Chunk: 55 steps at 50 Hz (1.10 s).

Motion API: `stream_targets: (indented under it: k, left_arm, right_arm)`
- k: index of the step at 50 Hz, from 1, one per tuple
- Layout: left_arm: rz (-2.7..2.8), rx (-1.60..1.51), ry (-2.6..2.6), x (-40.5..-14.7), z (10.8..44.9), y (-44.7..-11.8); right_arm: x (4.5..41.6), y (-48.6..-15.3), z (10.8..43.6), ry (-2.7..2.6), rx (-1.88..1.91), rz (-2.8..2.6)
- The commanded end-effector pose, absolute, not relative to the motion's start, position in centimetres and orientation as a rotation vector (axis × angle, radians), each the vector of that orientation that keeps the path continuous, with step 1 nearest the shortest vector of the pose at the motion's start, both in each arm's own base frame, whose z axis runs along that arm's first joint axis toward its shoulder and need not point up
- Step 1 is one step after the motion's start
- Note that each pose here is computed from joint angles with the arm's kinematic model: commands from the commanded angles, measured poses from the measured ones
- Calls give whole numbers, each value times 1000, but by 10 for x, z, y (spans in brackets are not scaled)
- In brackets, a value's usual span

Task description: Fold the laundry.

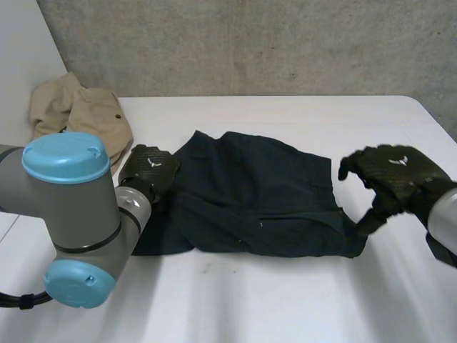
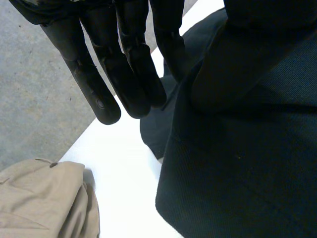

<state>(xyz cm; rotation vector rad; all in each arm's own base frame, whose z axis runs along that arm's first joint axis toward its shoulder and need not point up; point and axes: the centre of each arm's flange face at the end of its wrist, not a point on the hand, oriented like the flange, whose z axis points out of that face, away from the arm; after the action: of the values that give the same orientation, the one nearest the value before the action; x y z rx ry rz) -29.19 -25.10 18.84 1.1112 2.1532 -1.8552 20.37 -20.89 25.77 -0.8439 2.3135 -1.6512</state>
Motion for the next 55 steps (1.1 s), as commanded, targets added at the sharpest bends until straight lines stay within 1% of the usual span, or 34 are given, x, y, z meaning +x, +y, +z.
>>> stream_targets:
  k: [1,5,8,13,19,24,30,36,42,46,47,49,50,51,52,53,54,55]
  left_arm:
    - [-1874,1104,2141,-296,190,-257]
    - [-1875,1101,2140,-298,190,-259]
    - [-1874,1104,2141,-298,189,-259]
    - [-1877,1105,2140,-299,190,-259]
    - [-1880,1105,2139,-299,190,-258]
    - [-1879,1104,2140,-299,190,-258]
    - [-1878,1100,2140,-298,190,-259]
    - [-1883,1095,2137,-298,192,-260]
    - [-1880,1093,2138,-298,191,-260]
    - [-1881,1094,2138,-297,195,-257]
    - [-1889,1092,2134,-297,197,-256]
    - [-1952,1058,2102,-294,219,-251]
    - [-1990,1038,2084,-292,231,-248]
    - [-2029,1014,2070,-290,243,-244]
    - [-2109,962,2046,-286,265,-237]
    - [-2157,933,2031,-283,277,-234]
    - [-2211,898,2010,-281,291,-230]
    - [-2249,875,1996,-279,300,-226]
  right_arm:
    - [197,-176,230,2302,-726,-1512]
    - [197,-163,215,2274,-699,-1525]
    - [197,-163,207,2260,-667,-1540]
    - [198,-175,205,2218,-629,-1606]
    - [201,-179,205,2205,-647,-1607]
    - [205,-191,186,2241,-649,-1546]
    - [211,-198,176,2225,-668,-1568]
    - [214,-207,158,2285,-675,-1545]
    - [214,-219,157,2308,-720,-1605]
    - [220,-238,184,2225,-821,-1753]
    - [222,-245,205,2179,-883,-1845]
    - [222,-246,232,2138,-962,-1932]
    - [223,-244,263,2079,-1045,-2026]
    - [223,-242,280,2050,-1072,-2068]
    - [222,-240,297,2017,-1095,-2117]
    - [222,-238,312,1987,-1110,-2160]
    - [221,-236,339,1945,-1113,-2226]
    - [221,-236,351,1928,-1109,-2247]
